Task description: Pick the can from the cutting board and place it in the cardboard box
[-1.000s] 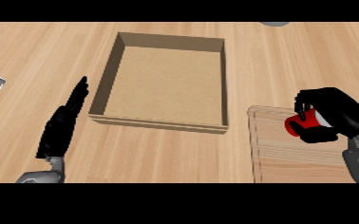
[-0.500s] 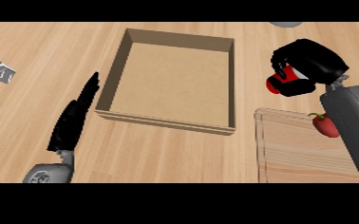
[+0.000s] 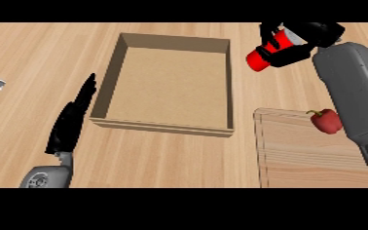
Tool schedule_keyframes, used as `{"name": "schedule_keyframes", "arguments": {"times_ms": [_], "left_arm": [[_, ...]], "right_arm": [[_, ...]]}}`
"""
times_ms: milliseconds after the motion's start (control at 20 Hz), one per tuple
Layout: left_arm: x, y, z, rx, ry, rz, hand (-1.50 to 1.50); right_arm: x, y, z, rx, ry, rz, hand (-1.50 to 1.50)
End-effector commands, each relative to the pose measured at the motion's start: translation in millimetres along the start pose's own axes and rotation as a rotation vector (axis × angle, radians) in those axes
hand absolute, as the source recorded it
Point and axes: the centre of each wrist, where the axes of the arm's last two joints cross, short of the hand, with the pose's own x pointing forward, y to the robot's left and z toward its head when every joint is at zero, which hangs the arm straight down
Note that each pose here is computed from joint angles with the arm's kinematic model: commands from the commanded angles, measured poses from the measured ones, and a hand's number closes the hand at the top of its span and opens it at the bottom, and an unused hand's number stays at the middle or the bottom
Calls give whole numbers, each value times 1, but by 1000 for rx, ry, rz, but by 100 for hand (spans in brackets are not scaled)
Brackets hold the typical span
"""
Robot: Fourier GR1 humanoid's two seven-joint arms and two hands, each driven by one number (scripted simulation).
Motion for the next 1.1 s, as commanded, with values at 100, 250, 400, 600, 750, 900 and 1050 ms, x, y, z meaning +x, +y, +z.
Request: {"name": "schedule_keyframes", "arguments": {"times_ms": [100,250,400,600,750,900,1050], "left_arm": [[0,-2,7,22,14,0,0],[-8,5,12,34,41,13,0],[-7,14,20,32,52,10,0],[-8,9,15,53,58,5,0],[-23,8,25,57,38,-10,0],[-17,6,15,59,39,-7,0],[-17,17,17,53,45,8,0]], "right_arm": [[11,-22,-43,-23,-229,-205,150],[30,-42,-69,-22,-280,-247,150],[46,-29,-98,3,-277,-261,150],[74,-14,-132,24,-284,-250,150],[91,-20,-149,69,-263,-222,150],[107,15,-173,88,-254,-227,150],[128,38,-189,149,-244,-212,150]]}}
